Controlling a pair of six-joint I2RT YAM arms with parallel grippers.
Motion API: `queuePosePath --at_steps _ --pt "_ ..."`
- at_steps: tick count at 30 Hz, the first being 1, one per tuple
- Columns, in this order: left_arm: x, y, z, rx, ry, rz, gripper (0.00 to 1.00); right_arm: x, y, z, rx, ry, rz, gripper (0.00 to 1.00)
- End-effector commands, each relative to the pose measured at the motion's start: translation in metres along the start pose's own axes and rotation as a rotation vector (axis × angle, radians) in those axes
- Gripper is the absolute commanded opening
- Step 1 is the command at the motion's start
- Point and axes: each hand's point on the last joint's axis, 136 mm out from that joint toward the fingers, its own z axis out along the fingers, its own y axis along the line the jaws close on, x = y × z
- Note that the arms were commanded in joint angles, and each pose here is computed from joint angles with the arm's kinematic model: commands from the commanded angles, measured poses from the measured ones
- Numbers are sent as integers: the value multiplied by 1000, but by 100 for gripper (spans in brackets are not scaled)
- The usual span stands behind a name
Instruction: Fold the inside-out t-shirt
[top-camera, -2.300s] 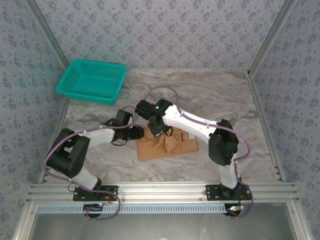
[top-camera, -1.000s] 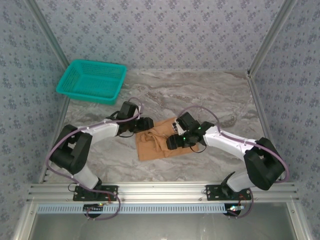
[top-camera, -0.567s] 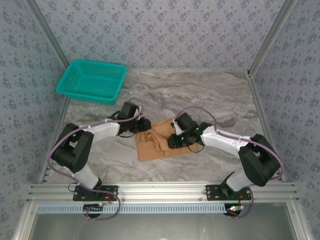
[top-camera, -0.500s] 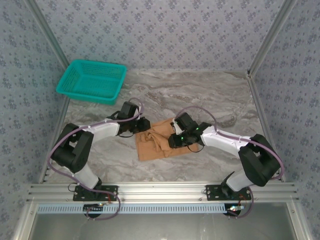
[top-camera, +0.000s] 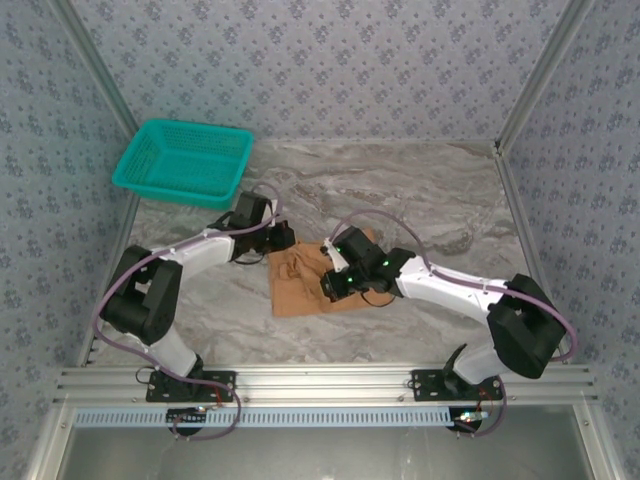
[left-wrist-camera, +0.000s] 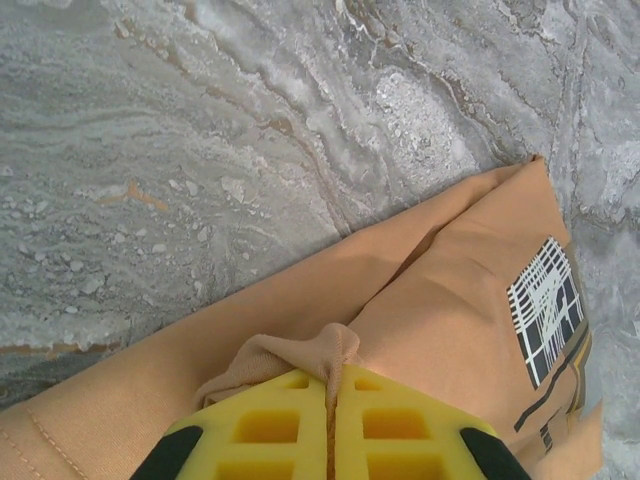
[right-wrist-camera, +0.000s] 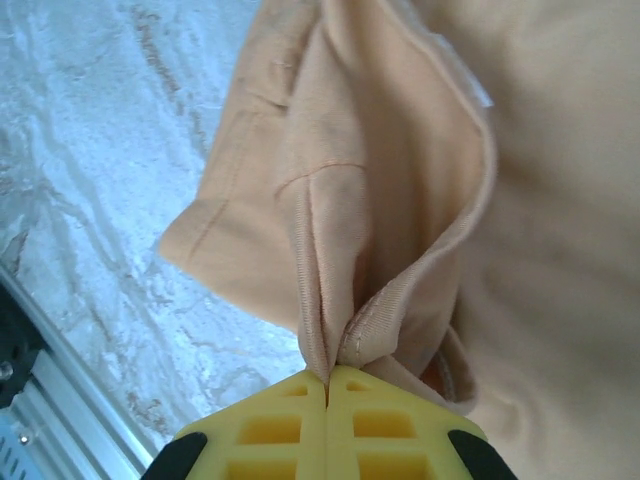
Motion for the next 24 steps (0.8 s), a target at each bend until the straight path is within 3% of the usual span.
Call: queuePosePath --at_steps 1,16,24 --pt "-9 3 -5 -15 -8 22 7 -9 25 0 -57 -9 -64 5" --pt "-32 -12 -15 48 -26 67 8 -32 66 28 -113 -26 -144 7" --pt "-43 13 -11 -8 -30 62 8 -42 85 71 -191 -44 -149 16"
